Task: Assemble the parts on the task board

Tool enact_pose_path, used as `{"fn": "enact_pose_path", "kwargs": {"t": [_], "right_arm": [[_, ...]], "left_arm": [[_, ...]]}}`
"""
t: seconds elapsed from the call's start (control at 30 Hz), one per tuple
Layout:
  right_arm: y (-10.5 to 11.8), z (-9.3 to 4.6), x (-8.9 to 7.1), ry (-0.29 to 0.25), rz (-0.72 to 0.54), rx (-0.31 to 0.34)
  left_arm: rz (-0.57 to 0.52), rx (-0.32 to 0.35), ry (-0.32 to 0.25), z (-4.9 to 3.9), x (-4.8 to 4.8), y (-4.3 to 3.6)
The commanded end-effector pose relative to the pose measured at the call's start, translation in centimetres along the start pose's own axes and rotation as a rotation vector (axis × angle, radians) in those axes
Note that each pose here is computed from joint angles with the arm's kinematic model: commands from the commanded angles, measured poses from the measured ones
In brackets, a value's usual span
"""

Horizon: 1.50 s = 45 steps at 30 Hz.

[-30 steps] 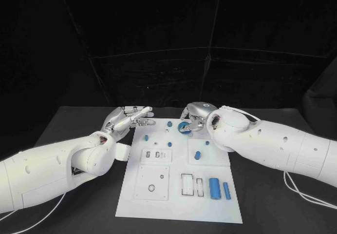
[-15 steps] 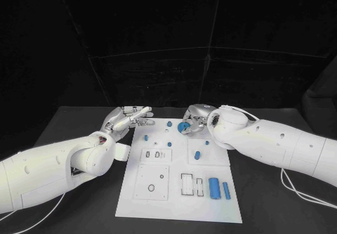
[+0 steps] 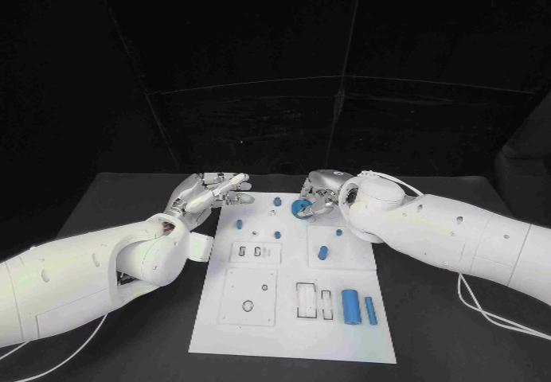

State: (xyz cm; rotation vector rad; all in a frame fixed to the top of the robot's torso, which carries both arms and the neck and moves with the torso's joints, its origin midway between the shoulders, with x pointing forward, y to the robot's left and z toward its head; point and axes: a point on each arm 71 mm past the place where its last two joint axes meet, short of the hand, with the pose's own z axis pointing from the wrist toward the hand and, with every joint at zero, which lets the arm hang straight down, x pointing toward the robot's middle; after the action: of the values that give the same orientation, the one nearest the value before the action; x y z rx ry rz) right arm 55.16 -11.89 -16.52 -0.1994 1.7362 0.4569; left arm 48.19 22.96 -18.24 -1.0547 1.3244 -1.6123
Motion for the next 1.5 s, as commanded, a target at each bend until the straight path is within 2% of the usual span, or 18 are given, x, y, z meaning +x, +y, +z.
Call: {"fn": "enact_pose_path", "kwargs": {"t": [0.03,0.67,0.97,1.5], "right_arm": [[-0.06,-0.02,-0.15,-0.004,0.003,-0.006],[-0.16,-0.19,-0.17,-0.004,0.002,-0.013],[0.17,-0.10,-0.11,-0.001,-0.074,-0.006],[0.30,-0.08,0.54,0.085,-0.119,0.027]], "left_arm": [[-0.004,0.004,0.015,0.06,0.16,-0.08],[-0.004,0.000,0.016,0.08,0.14,-0.03],[-0.005,-0.003,0.018,0.09,0.19,0.00],[-0.007,-0.010,0.020,0.01,0.26,0.00]]}}
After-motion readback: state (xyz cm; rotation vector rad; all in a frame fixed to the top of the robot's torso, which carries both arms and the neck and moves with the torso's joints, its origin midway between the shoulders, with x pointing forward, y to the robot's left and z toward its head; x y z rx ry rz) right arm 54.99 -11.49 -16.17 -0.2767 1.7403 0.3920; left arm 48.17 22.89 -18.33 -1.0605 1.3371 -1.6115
